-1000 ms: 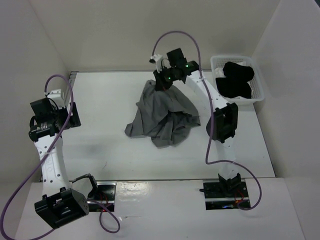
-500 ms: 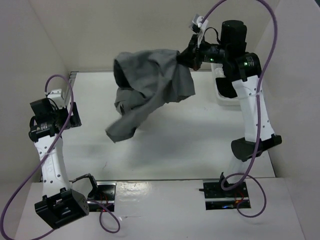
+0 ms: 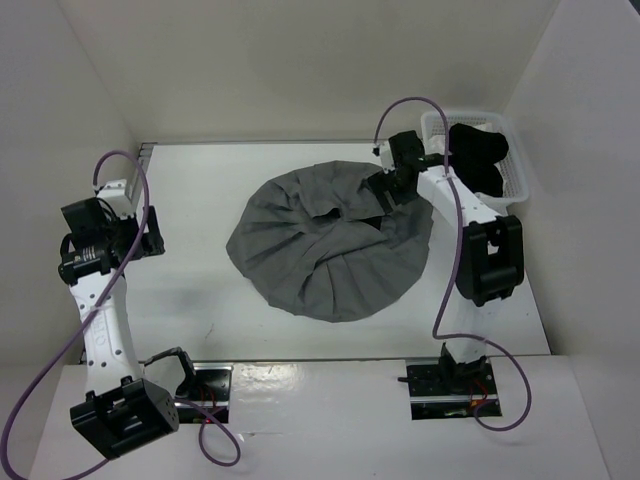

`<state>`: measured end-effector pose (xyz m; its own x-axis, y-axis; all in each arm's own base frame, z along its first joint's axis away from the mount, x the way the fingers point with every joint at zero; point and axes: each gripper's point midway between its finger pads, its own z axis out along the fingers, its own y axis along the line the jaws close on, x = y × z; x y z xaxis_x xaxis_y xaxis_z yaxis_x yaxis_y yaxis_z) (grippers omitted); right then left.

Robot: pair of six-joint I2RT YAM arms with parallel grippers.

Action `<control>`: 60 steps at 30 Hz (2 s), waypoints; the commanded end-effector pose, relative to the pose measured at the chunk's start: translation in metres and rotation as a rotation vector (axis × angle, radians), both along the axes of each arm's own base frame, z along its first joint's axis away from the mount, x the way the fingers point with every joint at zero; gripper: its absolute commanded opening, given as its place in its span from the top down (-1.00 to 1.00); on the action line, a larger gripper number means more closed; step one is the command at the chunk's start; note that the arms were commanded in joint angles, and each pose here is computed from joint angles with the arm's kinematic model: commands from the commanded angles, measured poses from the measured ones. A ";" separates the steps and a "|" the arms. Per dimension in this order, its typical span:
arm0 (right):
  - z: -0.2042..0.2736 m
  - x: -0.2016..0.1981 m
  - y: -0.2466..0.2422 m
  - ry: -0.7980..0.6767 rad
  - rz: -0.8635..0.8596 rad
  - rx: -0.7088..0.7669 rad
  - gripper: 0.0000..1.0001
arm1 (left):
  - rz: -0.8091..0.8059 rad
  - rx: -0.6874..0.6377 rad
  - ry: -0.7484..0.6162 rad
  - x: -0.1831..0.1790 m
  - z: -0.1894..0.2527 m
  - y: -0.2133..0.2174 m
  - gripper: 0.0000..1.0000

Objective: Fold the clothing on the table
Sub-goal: Flatten the skirt out

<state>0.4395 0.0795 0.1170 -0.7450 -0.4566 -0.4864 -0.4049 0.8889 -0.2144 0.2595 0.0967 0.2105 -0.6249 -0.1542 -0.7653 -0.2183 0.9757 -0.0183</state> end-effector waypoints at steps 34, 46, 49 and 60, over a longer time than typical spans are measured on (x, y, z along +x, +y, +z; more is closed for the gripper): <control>-0.007 0.004 0.117 -0.430 0.528 -0.536 -0.96 | 0.024 0.037 -0.059 -0.007 0.014 0.008 -1.00; -0.048 0.015 0.121 -0.449 0.561 -0.581 -0.81 | 0.042 0.042 -0.067 -0.010 0.016 0.013 -1.00; -0.054 0.021 0.117 -0.450 0.540 -0.591 -0.33 | 0.042 0.042 -0.067 -0.010 0.016 0.013 -1.00; 0.078 0.036 0.148 -0.544 0.461 -0.319 1.00 | 0.035 0.037 -0.069 -0.009 0.016 0.011 -1.00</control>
<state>0.4683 0.2067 0.0899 -0.1907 -0.9358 -0.2964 -0.5527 0.3519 -0.7555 0.2489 0.1074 0.2195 -0.5904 -0.1615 -0.7908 -0.2593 0.9658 -0.0036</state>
